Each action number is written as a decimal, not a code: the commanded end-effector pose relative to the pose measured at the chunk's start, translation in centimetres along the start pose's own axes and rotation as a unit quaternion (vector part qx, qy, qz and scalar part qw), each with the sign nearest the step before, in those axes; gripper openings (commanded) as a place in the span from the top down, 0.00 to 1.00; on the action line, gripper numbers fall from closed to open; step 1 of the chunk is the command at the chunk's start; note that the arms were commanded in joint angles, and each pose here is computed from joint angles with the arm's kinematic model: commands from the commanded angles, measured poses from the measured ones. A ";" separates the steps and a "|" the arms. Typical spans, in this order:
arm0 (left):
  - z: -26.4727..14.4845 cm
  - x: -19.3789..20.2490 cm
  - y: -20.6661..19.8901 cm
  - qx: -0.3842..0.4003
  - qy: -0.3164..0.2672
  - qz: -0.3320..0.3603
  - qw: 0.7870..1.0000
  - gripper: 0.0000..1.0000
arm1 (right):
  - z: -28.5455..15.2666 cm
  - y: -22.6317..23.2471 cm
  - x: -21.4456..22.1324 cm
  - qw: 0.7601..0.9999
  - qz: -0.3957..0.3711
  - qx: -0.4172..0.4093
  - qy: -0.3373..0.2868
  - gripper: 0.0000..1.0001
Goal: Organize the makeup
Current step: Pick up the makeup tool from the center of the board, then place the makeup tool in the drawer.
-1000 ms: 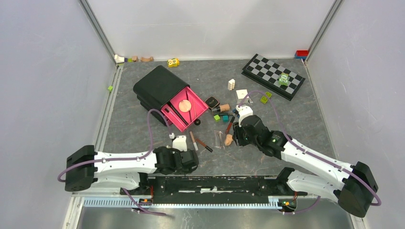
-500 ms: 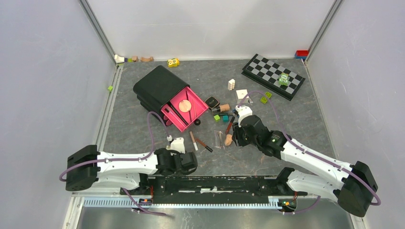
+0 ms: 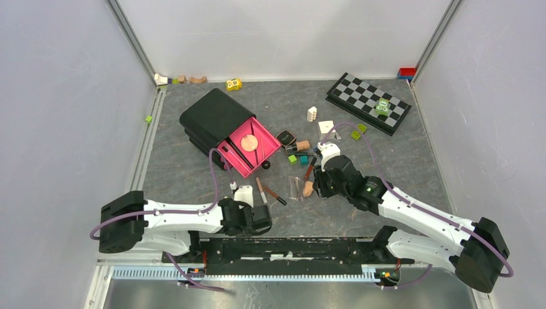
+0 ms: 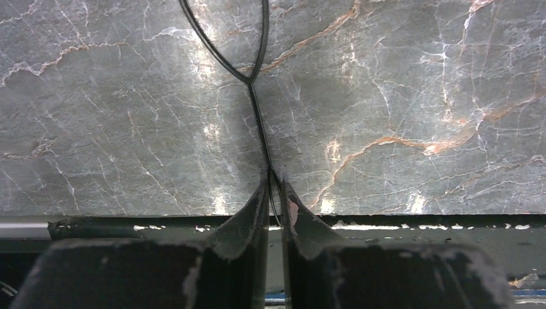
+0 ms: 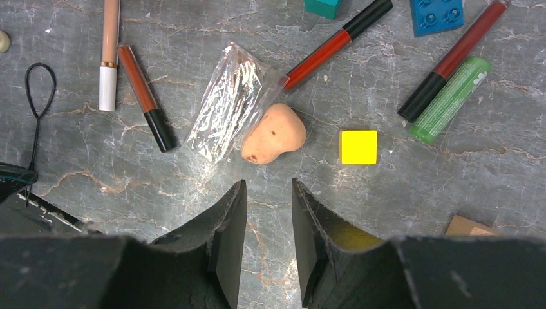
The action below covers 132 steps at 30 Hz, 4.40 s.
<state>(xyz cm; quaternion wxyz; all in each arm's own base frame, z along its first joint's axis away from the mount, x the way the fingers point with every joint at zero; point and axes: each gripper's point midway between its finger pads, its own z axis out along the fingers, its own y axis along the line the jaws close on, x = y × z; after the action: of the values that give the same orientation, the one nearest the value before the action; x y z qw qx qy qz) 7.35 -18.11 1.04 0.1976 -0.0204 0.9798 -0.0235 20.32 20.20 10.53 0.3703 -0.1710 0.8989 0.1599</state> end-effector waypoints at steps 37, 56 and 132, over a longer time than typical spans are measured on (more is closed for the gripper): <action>-2.8 -0.1 0.8 -0.022 0.023 0.025 0.999 0.67 | 0.0 0.4 -0.5 1.000 0.012 -0.009 -0.014 0.62; 0.2 2.2 0.5 -0.017 0.056 0.036 0.998 0.53 | -0.1 0.4 -0.5 1.000 0.012 -0.009 -0.013 0.61; -12.8 -22.5 -5.9 0.065 -0.091 0.022 0.993 0.98 | -0.6 -0.7 -0.5 1.000 0.016 0.015 -0.020 0.61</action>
<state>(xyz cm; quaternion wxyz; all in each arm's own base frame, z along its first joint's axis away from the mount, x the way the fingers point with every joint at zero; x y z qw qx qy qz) 21.85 -23.36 21.13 0.2930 0.0585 0.9501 -0.0901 20.20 19.25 10.46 0.3763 -0.1589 0.9007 0.1481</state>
